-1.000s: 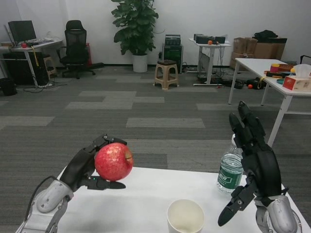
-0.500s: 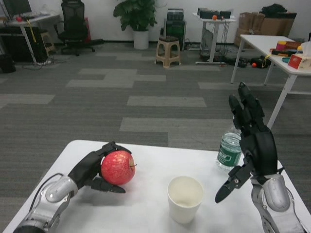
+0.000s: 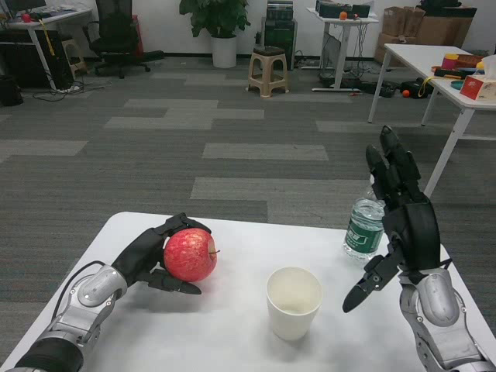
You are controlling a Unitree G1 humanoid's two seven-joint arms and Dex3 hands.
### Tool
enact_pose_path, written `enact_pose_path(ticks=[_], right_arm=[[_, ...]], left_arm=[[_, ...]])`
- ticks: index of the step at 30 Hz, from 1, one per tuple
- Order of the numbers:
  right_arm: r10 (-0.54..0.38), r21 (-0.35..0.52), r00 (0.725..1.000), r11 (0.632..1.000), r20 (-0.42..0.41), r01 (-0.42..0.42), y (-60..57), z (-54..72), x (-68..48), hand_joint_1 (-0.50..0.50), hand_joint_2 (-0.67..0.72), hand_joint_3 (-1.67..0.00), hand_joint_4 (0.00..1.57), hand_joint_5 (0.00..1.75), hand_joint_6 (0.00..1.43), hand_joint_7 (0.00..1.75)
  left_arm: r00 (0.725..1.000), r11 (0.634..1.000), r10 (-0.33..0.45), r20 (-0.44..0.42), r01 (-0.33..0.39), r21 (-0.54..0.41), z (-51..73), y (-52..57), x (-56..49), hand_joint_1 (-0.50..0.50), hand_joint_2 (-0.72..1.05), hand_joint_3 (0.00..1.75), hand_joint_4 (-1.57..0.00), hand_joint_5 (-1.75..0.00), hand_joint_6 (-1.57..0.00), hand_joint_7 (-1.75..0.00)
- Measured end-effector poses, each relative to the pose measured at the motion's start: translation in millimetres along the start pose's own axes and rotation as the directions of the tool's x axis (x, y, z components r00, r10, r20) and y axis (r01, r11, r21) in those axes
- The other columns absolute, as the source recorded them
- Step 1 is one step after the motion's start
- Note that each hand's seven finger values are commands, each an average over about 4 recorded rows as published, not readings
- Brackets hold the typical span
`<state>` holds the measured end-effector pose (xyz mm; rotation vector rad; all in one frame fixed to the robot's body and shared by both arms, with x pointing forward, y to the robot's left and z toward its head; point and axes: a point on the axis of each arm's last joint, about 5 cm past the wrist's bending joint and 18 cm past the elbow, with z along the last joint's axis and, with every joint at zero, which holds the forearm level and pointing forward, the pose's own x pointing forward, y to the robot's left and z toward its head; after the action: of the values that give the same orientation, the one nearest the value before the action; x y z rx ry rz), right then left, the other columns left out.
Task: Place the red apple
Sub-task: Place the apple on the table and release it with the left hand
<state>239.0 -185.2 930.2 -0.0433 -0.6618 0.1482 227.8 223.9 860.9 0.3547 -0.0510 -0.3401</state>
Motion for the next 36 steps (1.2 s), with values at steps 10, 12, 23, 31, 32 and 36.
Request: enact_pose_path(ticks=[10, 12, 23, 31, 32, 36], right_arm=[[-0.002, -0.003, 1.0, 1.0, -0.013, 0.002, -0.5, -1.8, -1.3, 0.12, 0.71, 0.0, 0.0, 0.0, 0.0, 0.07], [-0.001, -0.003, 1.0, 1.0, -0.015, 0.001, -0.4, -2.1, -1.5, 0.12, 0.68, 0.0, 0.0, 0.0, 0.0, 0.07], [-0.002, -0.005, 1.0, 1.0, -0.024, 0.002, -0.7, -3.4, -2.5, 0.12, 0.72, 0.0, 0.0, 0.0, 0.0, 0.07], [-0.004, -0.008, 0.999, 1.0, -0.032, 0.004, -1.3, -4.5, -3.3, 0.12, 0.72, 0.0, 0.0, 0.0, 0.0, 0.07], [-0.005, -0.008, 0.999, 1.0, -0.033, 0.004, -1.3, -4.7, -3.5, 0.12, 0.72, 0.0, 0.0, 0.0, 0.0, 0.07], [-0.006, -0.01, 0.999, 1.0, -0.039, 0.005, -1.6, -5.5, -4.0, 0.12, 0.72, 0.0, 0.0, 0.0, 0.0, 0.07]], left_arm=[[1.0, 1.0, 0.0, -0.011, 0.0, 0.006, -1.7, 2.3, -1.4, -0.43, 1.05, 0.09, -0.24, -1.75, -0.69, -1.05], [1.0, 1.0, -0.003, -0.012, 0.003, 0.006, -1.9, 2.5, -1.4, -0.43, 1.05, 0.09, -0.16, -1.75, -0.62, -1.05], [0.999, 1.0, -0.023, -0.024, 0.023, 0.004, -3.7, 2.3, -1.2, -0.43, 1.05, 0.17, 0.0, -1.75, -0.71, -0.91], [0.998, 0.997, -0.053, -0.036, 0.055, 0.051, -2.3, 3.2, 0.8, -0.43, 1.05, 0.26, 0.0, -1.75, -0.86, -0.91], [0.998, 0.997, -0.057, -0.037, 0.059, 0.059, -1.9, 3.4, 1.1, -0.44, 1.05, 0.31, 0.0, -1.75, -0.88, -0.89], [0.996, 0.993, -0.075, -0.044, 0.079, 0.091, -0.3, 4.7, 2.7, -0.44, 1.05, 0.35, 0.0, -1.75, -0.86, -0.82]])
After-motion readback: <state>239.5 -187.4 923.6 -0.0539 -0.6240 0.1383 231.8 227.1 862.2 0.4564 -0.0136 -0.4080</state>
